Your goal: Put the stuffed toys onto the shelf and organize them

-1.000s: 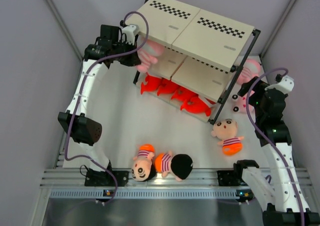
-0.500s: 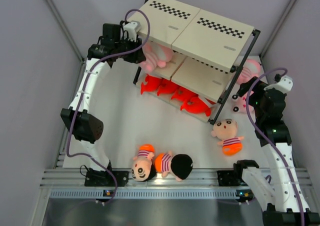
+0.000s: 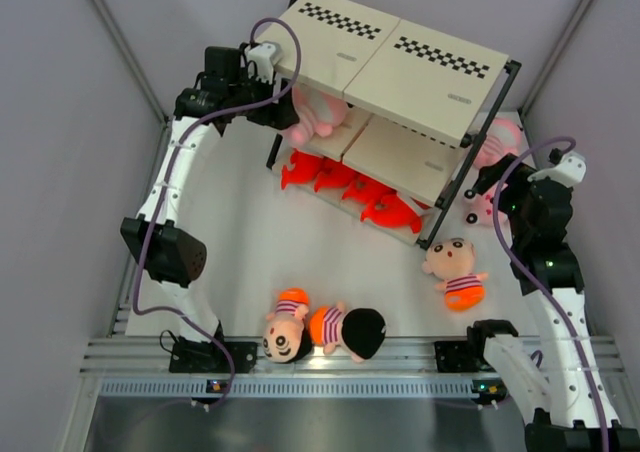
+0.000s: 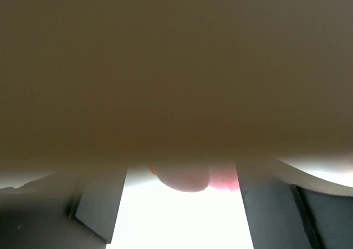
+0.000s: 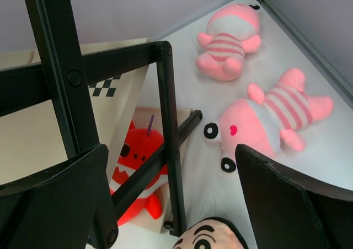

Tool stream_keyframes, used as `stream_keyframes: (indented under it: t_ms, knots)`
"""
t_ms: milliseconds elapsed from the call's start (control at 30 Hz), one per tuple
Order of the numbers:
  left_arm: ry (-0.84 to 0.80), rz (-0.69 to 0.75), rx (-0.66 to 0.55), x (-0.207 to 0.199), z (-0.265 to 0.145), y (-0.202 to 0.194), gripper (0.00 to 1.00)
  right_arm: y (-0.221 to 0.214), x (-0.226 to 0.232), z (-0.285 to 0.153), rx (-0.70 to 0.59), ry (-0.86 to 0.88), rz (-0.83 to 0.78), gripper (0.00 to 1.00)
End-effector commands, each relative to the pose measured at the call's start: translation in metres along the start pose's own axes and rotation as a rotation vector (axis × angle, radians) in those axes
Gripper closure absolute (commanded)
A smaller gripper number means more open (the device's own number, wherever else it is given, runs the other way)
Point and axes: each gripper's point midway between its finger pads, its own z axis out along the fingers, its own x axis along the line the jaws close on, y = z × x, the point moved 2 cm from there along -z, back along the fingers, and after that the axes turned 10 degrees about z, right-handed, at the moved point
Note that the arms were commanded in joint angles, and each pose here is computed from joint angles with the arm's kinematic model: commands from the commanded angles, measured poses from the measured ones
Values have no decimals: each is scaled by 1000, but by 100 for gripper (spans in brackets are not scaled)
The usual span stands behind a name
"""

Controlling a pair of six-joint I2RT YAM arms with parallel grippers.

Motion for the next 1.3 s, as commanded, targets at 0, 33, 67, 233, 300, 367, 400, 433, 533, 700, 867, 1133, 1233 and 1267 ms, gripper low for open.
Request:
stream_keyframes:
  t_ms: [0,33,67,233,300,367,400,433,533,700,867,1133,1233,1267]
  knots:
    - [36,83,-106,-10,-45,33,18,14,10,-4,-41,41,12,1]
    - [45,94,-113,-10,-50,35,18,12,9,-4,-35,39,9,1]
    - [54,102,-118,-11,-55,36,17,10,8,-3,-24,29,7,1]
    - [118,148,-148,-16,-92,37,16,5,-16,4,1,-137,-4,1]
    - [145,172,-166,-20,-111,37,19,3,-25,6,12,-187,-9,1]
    - [150,183,-125,-21,-112,17,25,-5,-30,11,36,-215,-6,1]
    - [155,218,-126,-25,-120,13,35,-11,-34,13,51,-229,-7,0]
    - [142,216,-72,-24,-111,-9,41,-10,-45,17,47,-271,6,0]
    - [123,220,30,-23,-97,-50,54,-19,-61,30,87,-290,64,1]
    - [24,188,118,-27,-65,-82,56,-13,-94,48,117,-287,214,6]
    - [3,202,103,-27,-34,-76,56,-23,-109,62,157,-326,214,9]
    - [26,182,64,-23,2,-57,55,-8,-149,85,120,-417,277,25]
    - [19,167,28,-23,6,-41,55,-3,-156,99,125,-437,256,28]
    - [21,167,18,-22,10,-36,55,4,-159,103,103,-458,248,28]
